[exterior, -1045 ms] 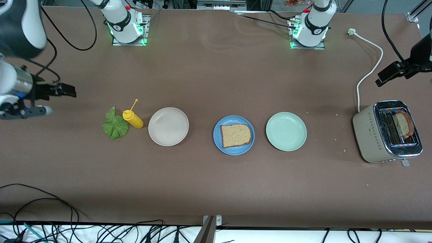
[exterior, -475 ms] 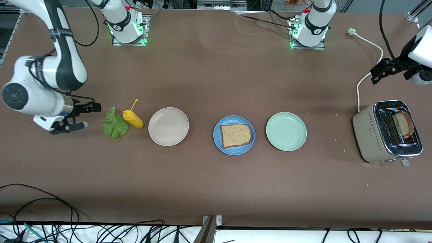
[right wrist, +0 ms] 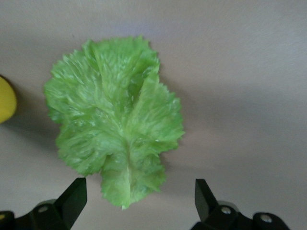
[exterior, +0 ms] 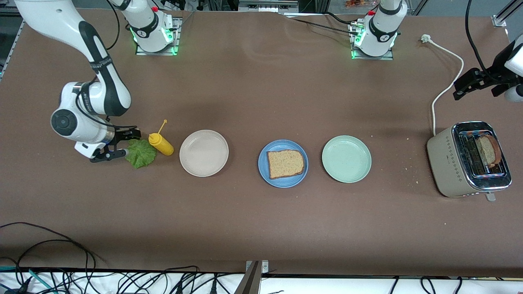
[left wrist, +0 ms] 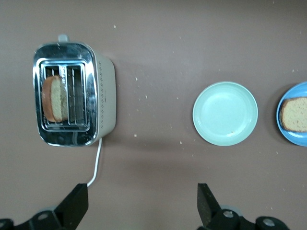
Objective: Make sandwich in blue plate with both arms
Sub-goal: 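Grasp the green lettuce leaf with the right gripper and lift it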
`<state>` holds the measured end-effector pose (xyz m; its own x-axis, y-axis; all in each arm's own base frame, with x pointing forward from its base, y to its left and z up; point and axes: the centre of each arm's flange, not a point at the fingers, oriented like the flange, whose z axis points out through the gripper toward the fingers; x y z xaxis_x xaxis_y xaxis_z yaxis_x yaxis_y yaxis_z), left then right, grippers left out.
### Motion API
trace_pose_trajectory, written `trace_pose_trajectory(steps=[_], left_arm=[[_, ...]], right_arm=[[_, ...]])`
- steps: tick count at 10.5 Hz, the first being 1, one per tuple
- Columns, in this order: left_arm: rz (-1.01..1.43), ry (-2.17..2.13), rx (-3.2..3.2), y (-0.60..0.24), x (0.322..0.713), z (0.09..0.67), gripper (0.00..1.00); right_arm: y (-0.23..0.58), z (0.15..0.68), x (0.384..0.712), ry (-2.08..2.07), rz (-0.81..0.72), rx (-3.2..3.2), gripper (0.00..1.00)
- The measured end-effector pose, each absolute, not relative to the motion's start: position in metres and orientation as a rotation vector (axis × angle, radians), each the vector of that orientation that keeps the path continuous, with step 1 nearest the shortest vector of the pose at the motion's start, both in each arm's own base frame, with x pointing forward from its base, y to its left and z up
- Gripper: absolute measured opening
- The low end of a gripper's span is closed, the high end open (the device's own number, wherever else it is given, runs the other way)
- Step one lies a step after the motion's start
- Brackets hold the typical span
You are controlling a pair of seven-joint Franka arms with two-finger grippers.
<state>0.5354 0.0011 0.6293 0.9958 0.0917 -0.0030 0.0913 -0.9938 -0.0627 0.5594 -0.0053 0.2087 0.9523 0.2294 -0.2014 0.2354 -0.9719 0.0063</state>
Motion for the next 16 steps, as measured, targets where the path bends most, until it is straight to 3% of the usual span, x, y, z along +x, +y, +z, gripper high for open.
trace_pose_trajectory(steps=[3,4,6,10,13,16], left_arm=[[0.116,-0.195,-3.099,-0.006,0.527,0.628,1.00],[0.122,-0.219,-3.104,-0.007,0.526,0.628,1.00],[0.126,-0.235,-3.104,-0.007,0.526,0.628,1.00],[0.126,-0.223,-3.109,-0.013,0.526,0.628,1.00],[0.127,-0.252,-3.110,-0.003,0.526,0.628,1.00],[0.132,-0.254,-3.109,-0.002,0.527,0.626,1.00]], right_arm=[[0.003,0.184,0.557,0.393,-0.315,3.070,0.91],[0.005,0.178,0.558,0.399,-0.301,3.069,0.81],[0.005,0.170,0.559,0.401,-0.286,3.069,0.52],[0.004,0.173,0.563,0.398,-0.256,3.069,0.14],[0.005,0.196,0.584,0.399,-0.213,3.068,0.14],[0.007,0.267,0.620,0.388,-0.311,3.064,0.14]])
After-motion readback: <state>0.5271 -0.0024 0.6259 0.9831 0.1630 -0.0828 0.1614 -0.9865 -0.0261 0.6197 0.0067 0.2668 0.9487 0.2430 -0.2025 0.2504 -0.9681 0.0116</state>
